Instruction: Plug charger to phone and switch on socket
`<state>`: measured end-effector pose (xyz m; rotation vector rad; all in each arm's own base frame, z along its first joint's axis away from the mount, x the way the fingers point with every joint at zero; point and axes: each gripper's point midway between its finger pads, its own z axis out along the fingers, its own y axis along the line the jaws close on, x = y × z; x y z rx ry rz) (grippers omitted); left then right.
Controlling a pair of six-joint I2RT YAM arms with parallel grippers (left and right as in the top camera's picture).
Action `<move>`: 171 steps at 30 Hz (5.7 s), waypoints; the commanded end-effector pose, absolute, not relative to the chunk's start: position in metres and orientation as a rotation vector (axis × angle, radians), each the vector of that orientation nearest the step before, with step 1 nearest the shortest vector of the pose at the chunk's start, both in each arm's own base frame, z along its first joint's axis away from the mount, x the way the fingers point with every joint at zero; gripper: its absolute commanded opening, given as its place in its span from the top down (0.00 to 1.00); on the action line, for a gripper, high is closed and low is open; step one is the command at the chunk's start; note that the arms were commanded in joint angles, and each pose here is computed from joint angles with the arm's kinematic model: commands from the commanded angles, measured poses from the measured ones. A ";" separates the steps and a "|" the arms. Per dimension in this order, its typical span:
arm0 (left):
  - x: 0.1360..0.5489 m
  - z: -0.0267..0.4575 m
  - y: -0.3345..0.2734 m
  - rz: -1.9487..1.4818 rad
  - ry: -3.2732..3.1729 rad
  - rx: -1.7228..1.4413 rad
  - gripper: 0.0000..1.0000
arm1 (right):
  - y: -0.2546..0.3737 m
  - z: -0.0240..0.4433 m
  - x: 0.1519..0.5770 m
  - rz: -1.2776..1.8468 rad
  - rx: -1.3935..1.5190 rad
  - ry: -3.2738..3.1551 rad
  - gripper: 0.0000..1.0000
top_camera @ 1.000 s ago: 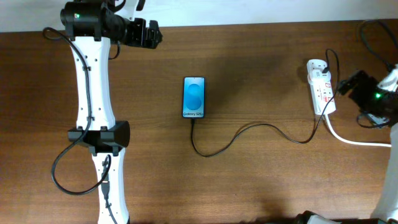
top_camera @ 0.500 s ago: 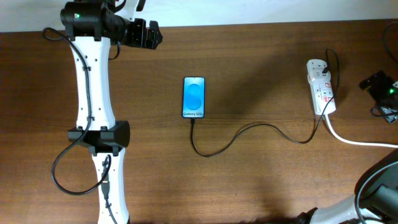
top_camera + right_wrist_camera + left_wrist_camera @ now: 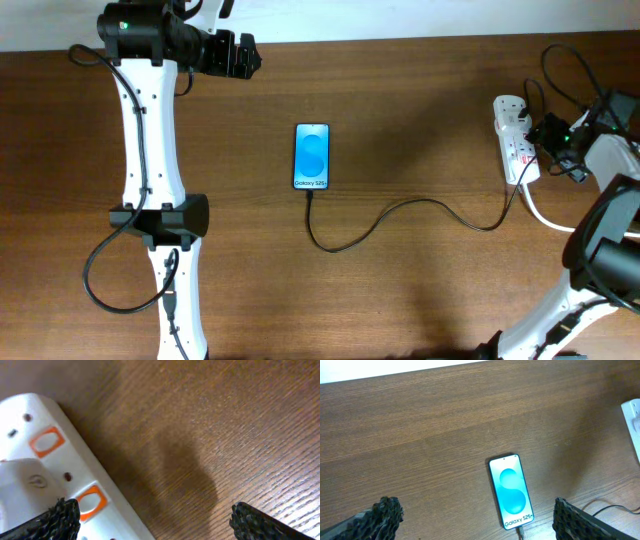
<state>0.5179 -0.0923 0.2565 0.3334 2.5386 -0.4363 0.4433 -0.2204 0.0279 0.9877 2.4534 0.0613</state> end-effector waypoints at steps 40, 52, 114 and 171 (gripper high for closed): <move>0.511 0.282 -0.090 -0.420 2.486 0.337 0.00 | -0.249 0.082 0.400 0.047 1.102 2.486 0.01; 0.511 0.282 -0.090 -0.420 2.486 0.337 0.01 | -0.047 0.328 0.324 0.199 0.360 2.409 0.00; 0.511 0.281 -0.090 -0.414 2.489 0.338 0.01 | 0.010 0.160 0.245 0.105 -0.035 1.633 0.02; 0.245 0.157 -0.025 0.088 1.624 0.277 0.01 | 0.010 0.160 0.245 0.105 -0.035 1.633 0.02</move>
